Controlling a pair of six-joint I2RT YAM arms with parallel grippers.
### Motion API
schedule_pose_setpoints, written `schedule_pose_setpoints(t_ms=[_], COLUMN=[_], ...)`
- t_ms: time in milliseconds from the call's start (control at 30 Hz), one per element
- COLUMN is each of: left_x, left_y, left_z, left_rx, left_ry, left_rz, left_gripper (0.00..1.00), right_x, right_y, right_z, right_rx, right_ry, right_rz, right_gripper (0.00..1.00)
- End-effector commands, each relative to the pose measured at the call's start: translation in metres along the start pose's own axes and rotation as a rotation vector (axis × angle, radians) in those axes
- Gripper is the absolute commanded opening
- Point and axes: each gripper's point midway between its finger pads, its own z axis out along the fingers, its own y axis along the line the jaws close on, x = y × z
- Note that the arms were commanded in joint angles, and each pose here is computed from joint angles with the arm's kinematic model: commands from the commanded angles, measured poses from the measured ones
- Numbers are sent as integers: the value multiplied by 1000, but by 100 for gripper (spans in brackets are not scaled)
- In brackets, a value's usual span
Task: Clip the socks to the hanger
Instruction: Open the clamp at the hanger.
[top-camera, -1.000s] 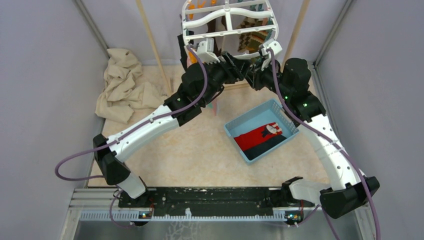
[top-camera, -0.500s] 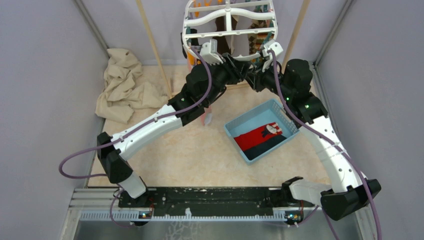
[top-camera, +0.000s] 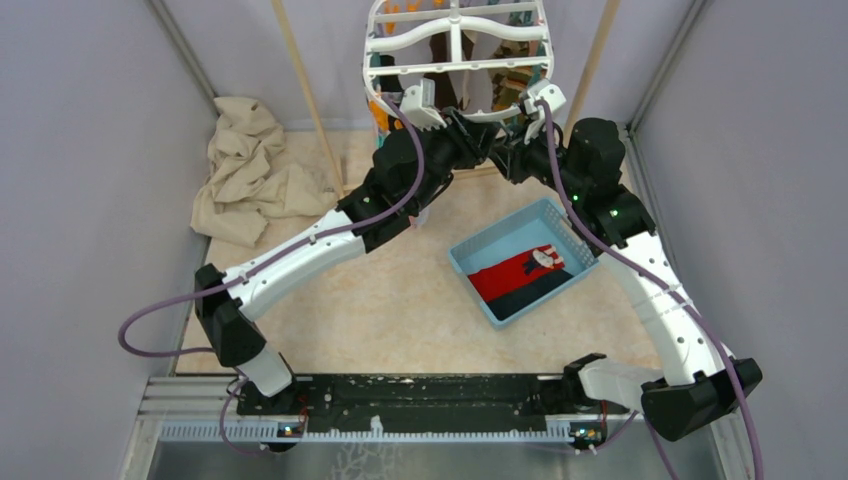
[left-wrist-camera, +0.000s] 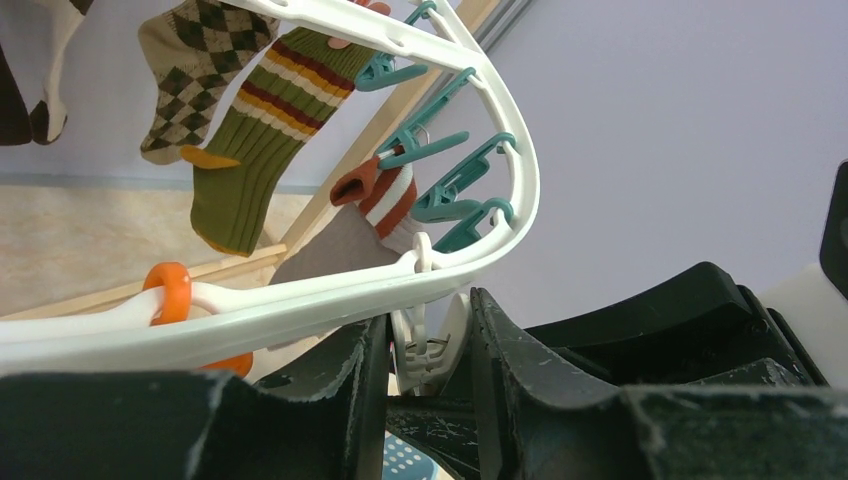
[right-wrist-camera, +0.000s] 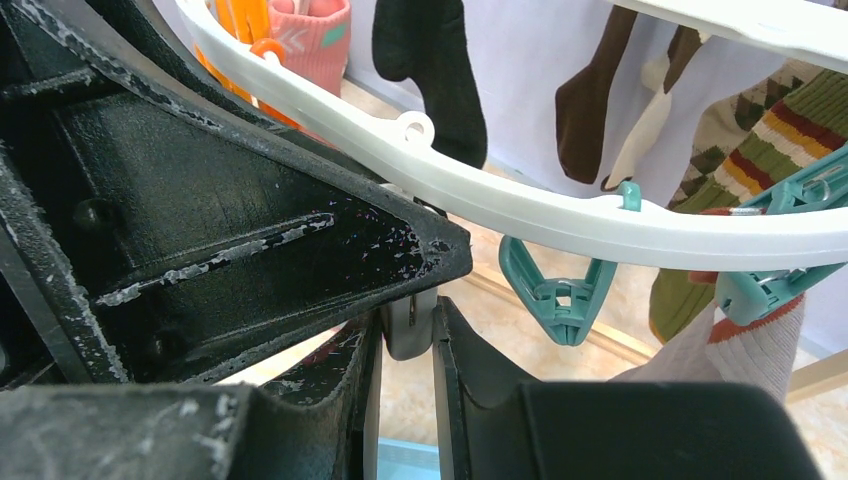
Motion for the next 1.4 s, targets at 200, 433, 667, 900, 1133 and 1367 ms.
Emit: schedule_pose_setpoints(t_ms=[200, 433, 667, 900, 1133, 1367], left_x=[-26, -31, -33, -38, -36, -23], left_y=[-11, -11, -6, -4, -6, -11], left_z=[-12, -18, -24, -28, -24, -13], left_rx=[25, 34, 20, 8, 9, 31], left_ry=[-65, -80, -83, -94, -90, -52], left_rz=[-20, -5, -10, -10, -1, 0], left_gripper=[0, 0, 43, 59, 60, 58], right_x=[-22, -17, -19, -20, -19, -20], right_y=[7, 3, 2, 3, 5, 6], right_z=[-11, -12, -13, -13, -13, -12], right_rx=[-8, 17, 27, 22, 10, 3], right_ry=[-66, -56, -64, -62, -61, -60], right_rz=[-23, -19, -15, -16, -16, -19], right_gripper=[0, 0, 0, 0, 0, 0])
